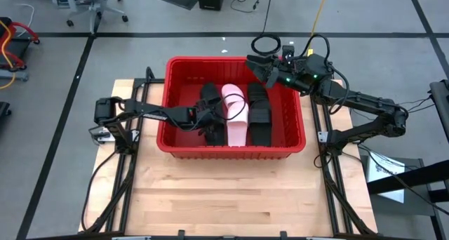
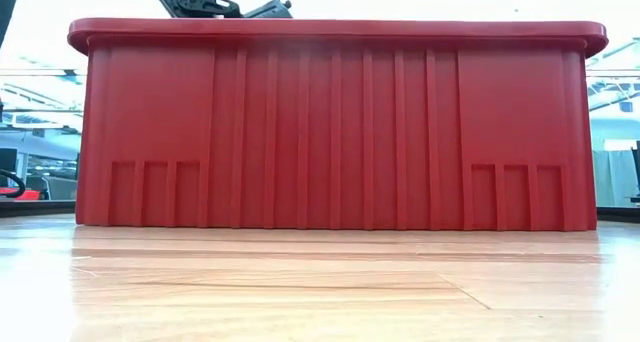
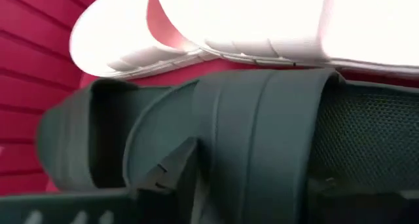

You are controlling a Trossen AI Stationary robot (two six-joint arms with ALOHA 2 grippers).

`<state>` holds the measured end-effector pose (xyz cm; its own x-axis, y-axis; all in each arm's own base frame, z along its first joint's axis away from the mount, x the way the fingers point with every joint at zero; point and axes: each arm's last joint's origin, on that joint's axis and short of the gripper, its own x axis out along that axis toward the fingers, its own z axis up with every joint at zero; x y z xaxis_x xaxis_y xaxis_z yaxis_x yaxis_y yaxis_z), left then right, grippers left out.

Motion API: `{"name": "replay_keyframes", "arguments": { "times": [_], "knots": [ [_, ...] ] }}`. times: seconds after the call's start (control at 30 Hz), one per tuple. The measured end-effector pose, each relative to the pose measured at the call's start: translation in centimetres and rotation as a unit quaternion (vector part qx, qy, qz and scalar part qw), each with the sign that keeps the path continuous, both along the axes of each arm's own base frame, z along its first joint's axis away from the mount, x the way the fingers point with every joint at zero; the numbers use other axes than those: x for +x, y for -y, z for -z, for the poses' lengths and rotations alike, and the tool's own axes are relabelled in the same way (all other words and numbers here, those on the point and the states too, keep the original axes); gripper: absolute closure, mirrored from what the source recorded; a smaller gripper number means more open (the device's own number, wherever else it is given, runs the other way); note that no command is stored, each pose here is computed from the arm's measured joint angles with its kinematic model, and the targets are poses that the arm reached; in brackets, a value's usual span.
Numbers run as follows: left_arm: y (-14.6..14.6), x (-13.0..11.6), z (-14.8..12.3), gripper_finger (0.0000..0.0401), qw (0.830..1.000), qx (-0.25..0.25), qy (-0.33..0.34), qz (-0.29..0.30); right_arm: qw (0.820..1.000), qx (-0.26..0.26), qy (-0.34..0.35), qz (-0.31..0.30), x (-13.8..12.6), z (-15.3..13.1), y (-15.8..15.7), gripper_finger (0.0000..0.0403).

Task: Pick and place slides into bin
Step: Put the black slipper into the red container, then return to Home Position

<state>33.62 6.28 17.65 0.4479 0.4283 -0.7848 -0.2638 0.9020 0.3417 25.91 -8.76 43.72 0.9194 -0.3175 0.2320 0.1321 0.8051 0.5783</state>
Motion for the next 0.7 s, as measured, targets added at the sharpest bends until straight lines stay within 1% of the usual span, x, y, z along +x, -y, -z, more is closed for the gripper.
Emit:
{"name": "replay_keyframes", "arguments": {
  "times": [0.1,0.2,0.3,0.37,0.43,0.5,0.57,0.67,0.7],
  "knots": [
    [0.0,-0.1,-0.3,0.0216,1.000,0.006,0.000,-0.003,1.000,-0.002,-0.001,0.000,0.0,0.0,0.0,0.0122],
    [0.0,-0.1,-1.0,0.0189,1.000,0.015,0.001,0.011,1.000,-0.004,-0.002,0.000,0.0,0.0,0.0,0.0122],
    [0.1,-0.3,-2.1,0.0164,1.000,0.009,0.003,0.017,1.000,-0.008,-0.003,0.001,0.0,0.0,0.0,0.0122],
    [0.1,0.0,-2.9,0.0149,0.999,0.006,0.026,0.020,1.000,-0.009,-0.003,0.001,0.0,0.0,0.0,0.0122],
    [0.2,-0.5,-3.5,0.0135,1.000,-0.001,0.020,0.024,1.000,-0.009,-0.003,0.001,0.0,0.0,0.0,0.0122],
    [0.3,0.0,-4.3,0.0122,0.998,-0.006,0.047,0.033,1.000,-0.012,-0.003,0.001,0.0,0.0,0.0,0.0122],
    [0.5,-0.6,-4.8,0.0111,0.999,-0.010,0.038,0.035,1.000,-0.015,-0.002,0.002,0.0,0.0,0.0,0.0122],
    [0.9,-0.6,-6.4,0.0100,0.997,-0.007,0.066,0.042,1.000,-0.015,-0.002,0.003,0.0,0.0,0.0,0.0122],
    [1.1,-0.9,-6.6,0.0098,0.997,-0.009,0.058,0.044,1.000,-0.015,-0.002,0.003,0.0,-0.1,0.0,0.0122]
  ]
}}
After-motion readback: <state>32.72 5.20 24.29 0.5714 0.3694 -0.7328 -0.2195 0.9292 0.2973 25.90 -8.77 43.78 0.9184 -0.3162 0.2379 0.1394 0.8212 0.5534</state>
